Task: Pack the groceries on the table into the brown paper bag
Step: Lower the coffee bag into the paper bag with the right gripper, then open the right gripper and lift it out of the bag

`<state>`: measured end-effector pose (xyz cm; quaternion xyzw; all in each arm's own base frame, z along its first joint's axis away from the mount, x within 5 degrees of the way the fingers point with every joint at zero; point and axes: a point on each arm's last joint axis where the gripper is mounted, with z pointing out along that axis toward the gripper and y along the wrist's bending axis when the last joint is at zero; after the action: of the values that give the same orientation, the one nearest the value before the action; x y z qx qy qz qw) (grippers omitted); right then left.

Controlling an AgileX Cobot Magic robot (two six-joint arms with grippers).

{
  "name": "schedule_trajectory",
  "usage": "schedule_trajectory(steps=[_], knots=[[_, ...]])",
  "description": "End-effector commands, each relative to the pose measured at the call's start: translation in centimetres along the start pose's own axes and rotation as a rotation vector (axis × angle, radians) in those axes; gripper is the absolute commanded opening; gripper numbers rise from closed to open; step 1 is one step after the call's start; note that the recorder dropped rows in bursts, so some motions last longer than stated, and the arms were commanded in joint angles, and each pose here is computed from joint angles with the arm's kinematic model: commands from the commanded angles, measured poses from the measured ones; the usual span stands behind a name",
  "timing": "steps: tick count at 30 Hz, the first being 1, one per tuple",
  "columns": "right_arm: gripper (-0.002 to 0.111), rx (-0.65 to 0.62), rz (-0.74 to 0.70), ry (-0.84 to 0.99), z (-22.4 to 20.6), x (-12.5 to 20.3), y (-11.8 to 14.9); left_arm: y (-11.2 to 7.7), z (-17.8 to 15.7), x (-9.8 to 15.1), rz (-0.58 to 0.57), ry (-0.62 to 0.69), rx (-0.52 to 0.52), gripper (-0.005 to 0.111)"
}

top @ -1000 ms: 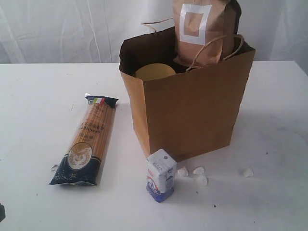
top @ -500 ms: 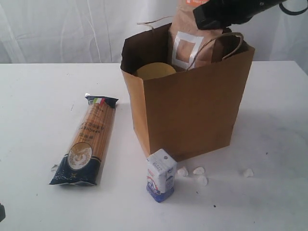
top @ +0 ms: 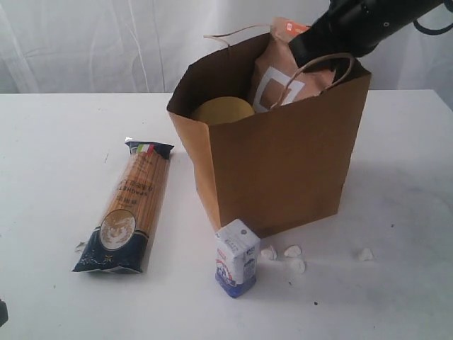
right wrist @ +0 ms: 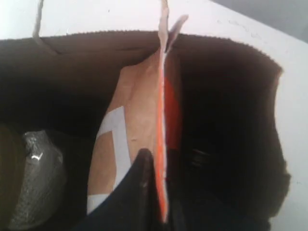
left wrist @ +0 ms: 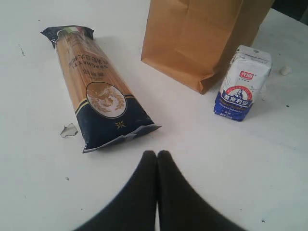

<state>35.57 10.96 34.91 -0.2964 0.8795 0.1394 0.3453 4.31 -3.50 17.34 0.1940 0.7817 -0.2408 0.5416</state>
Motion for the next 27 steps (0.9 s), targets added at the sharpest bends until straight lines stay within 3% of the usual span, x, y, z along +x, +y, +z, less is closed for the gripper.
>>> schedule_trajectory(steps=[1, 4, 6, 8, 13, 19, 22, 27], knots=[[0.031, -0.02, -0.029, 0.084, -0.4, 0.7, 0.4, 0.0, 0.0, 0.1, -0.001, 0.0, 0.003, 0.0], [0.071, -0.01, -0.028, 0.061, -1.1, 0.5, 0.5, 0.0, 0.0, 0.1, -0.001, 0.0, 0.003, 0.0], [0.091, 0.01, -0.021, 0.024, -1.7, 0.1, 0.5, 0.0, 0.0, 0.1, -0.001, 0.0, 0.003, 0.0], [0.099, 0.024, -0.025, -0.005, -2.3, -0.2, 0.6, 0.0, 0.0, 0.1, -0.001, 0.0, 0.003, 0.0], [0.097, 0.051, -0.026, -0.069, -4.2, -0.7, 1.1, 0.0, 0.0, 0.1, -0.001, 0.0, 0.003, 0.0], [0.083, 0.082, -0.019, -0.117, -6.4, -1.0, 1.6, 0.0, 0.0, 0.1, -0.001, 0.0, 0.003, 0.0], [0.062, 0.096, -0.019, -0.137, -7.5, -1.0, 1.9, 0.0, 0.0, 0.1, -0.001, 0.0, 0.003, 0.0], [0.012, 0.102, -0.031, -0.165, -9.2, -1.0, 2.5, 0.0, 0.0, 0.1, -0.001, 0.0, 0.003, 0.0]])
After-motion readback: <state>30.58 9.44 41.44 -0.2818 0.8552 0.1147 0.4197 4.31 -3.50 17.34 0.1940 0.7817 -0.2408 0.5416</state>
